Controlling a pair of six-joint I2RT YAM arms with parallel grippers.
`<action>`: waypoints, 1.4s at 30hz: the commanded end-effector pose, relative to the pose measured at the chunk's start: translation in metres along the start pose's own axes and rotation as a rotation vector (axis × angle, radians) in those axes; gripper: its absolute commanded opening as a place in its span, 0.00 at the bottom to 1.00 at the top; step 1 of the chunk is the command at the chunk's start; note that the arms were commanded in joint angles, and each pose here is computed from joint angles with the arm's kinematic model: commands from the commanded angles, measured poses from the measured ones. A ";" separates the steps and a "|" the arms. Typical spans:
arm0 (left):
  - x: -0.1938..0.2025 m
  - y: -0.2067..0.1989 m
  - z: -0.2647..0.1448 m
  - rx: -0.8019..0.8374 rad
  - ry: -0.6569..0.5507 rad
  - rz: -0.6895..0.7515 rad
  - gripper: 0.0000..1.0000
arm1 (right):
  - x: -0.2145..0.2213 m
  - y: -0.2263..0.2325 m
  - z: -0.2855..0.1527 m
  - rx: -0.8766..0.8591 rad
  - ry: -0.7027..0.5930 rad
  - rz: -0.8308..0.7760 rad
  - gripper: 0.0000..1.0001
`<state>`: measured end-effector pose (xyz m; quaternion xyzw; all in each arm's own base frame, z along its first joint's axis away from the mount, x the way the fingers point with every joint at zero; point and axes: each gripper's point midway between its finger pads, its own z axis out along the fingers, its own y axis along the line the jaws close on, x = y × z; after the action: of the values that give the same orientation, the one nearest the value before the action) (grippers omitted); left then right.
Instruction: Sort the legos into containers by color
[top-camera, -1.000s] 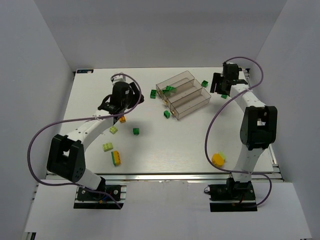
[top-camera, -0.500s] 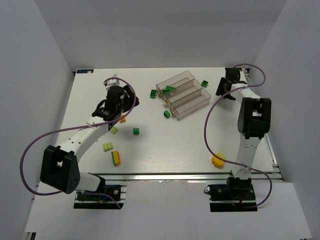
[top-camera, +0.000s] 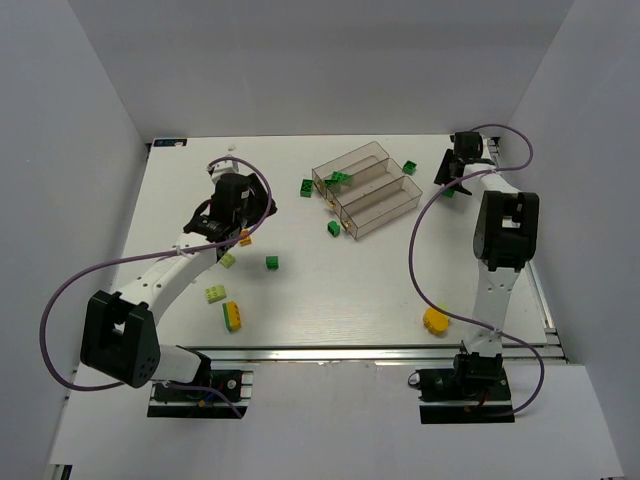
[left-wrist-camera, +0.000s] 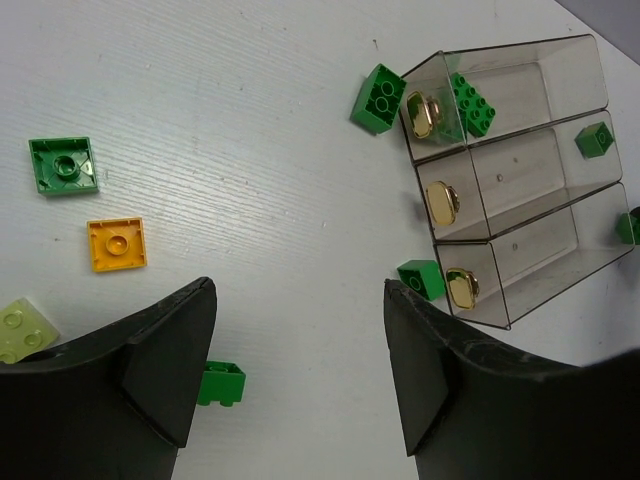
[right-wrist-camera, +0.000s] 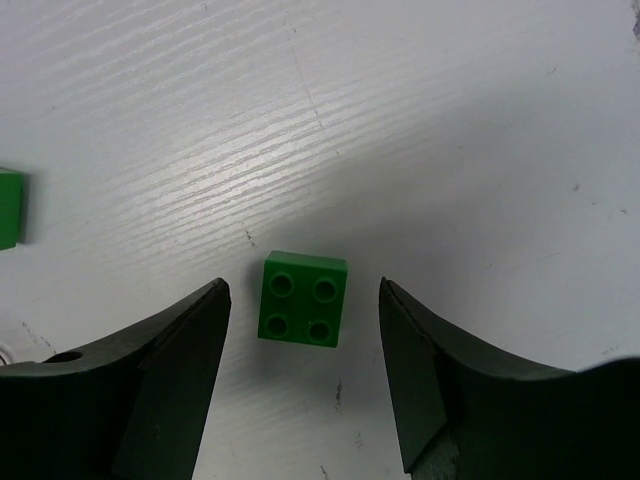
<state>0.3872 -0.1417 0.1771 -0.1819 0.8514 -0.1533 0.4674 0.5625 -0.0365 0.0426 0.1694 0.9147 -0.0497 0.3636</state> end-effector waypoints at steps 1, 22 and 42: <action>-0.020 -0.009 -0.007 0.017 -0.044 -0.011 0.77 | -0.009 0.003 0.008 -0.013 -0.025 0.032 0.66; -0.018 -0.009 -0.006 0.026 -0.043 -0.006 0.78 | -0.045 0.024 -0.027 -0.142 -0.107 -0.026 0.00; -0.011 -0.002 -0.013 0.029 -0.040 0.008 0.79 | -0.044 0.220 -0.167 -1.061 -0.267 -0.483 0.00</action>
<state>0.3860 -0.1408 0.1775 -0.1774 0.8514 -0.1519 0.4697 0.5654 0.1547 0.1889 -0.1744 0.8152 0.2748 0.4792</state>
